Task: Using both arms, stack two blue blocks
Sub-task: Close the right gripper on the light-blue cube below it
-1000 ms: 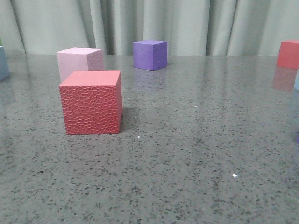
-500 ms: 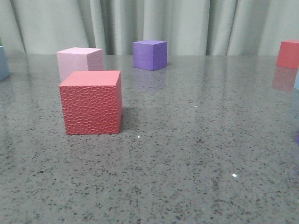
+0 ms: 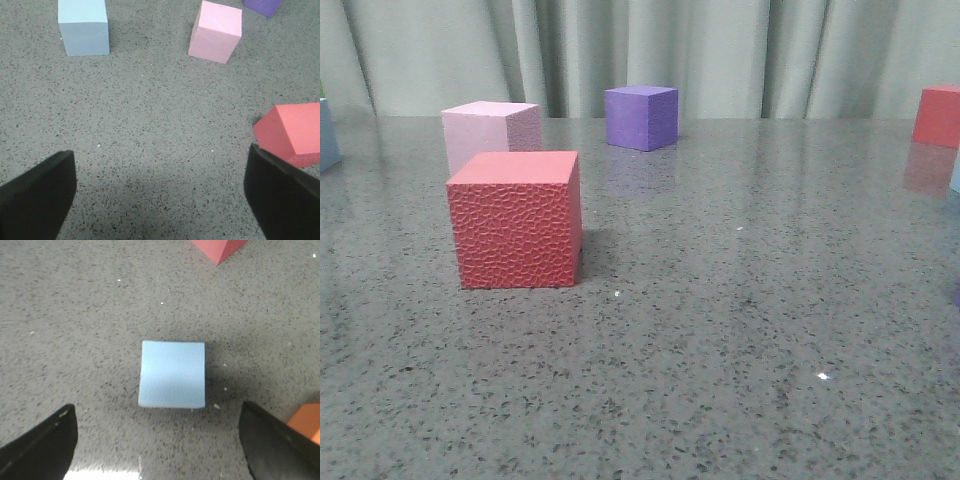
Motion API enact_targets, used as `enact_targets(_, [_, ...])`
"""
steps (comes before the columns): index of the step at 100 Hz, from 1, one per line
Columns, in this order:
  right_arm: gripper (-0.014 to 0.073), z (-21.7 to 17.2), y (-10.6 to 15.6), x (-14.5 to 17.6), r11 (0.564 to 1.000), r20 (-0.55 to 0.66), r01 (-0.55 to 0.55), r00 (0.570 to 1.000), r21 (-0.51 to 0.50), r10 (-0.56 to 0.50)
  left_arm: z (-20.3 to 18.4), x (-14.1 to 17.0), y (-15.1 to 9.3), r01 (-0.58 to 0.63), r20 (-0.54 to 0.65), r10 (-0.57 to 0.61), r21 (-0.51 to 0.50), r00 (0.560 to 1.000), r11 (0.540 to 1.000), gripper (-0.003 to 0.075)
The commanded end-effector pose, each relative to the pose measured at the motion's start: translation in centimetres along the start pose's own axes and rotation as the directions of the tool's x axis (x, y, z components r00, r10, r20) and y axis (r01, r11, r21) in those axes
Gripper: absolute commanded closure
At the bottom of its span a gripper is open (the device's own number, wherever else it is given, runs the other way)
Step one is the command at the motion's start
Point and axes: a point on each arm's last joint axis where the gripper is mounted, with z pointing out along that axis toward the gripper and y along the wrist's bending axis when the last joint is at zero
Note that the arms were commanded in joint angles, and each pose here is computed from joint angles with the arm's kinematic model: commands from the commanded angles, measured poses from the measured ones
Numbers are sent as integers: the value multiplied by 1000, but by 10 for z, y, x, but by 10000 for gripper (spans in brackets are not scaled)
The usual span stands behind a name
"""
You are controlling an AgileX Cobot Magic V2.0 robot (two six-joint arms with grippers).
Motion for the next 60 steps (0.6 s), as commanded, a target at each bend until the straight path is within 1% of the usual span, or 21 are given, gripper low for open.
enact_targets(1, [-52,0,-3,-19,1000,84,16,996,23,-18,-6,-13,-3,11,79,-13,25,997,1000,83])
enact_targets(15, [-52,21,-3,-27,999,50,30,998,41,-32,-6,-13,-3,11,79,-13,25,997,1000,83])
enact_targets(37, [-52,50,-3,-29,999,-2,34,999,43,-34,-6,-13,-3,11,79,-13,25,997,1000,83])
enact_targets(60, [-52,65,-11,-29,999,-27,-1,1000,49,2,-6,-13,-3,11,79,-12,24,997,1000,83])
